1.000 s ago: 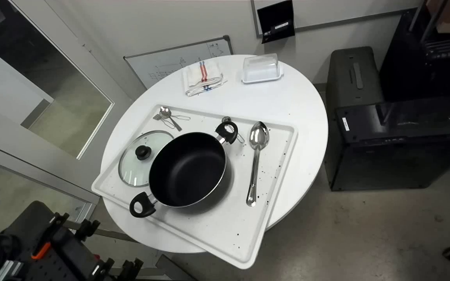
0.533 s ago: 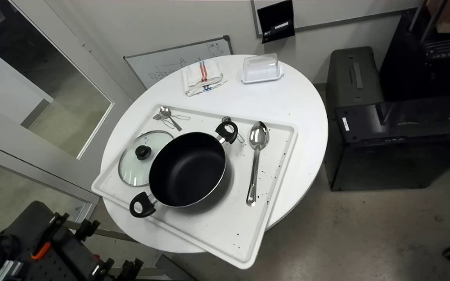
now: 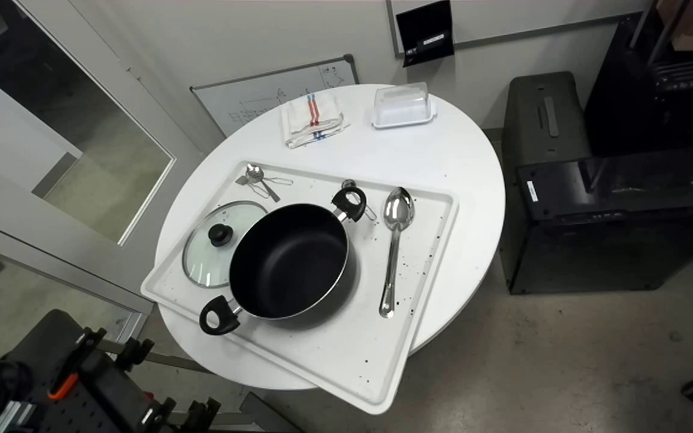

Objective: Put the glass lid on top of the black pot.

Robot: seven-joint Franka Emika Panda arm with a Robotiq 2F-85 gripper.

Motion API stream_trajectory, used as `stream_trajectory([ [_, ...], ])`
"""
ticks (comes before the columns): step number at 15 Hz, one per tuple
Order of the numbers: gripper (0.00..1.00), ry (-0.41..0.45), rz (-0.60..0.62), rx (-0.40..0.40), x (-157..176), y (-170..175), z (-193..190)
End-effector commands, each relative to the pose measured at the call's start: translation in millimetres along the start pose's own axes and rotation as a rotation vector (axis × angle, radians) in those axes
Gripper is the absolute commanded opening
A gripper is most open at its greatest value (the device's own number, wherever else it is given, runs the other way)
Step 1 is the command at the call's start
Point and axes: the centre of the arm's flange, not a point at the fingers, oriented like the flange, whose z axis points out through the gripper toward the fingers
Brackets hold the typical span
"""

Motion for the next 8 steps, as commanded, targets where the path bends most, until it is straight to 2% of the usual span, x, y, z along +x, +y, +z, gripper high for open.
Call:
stream_trajectory([
  [1, 1.00, 0.021, -0.061, -0.097, 34.8, -41.1, 33.8],
  [8, 1.00, 0.076, -0.273, -0.240, 80.2, -137.3, 117.0],
])
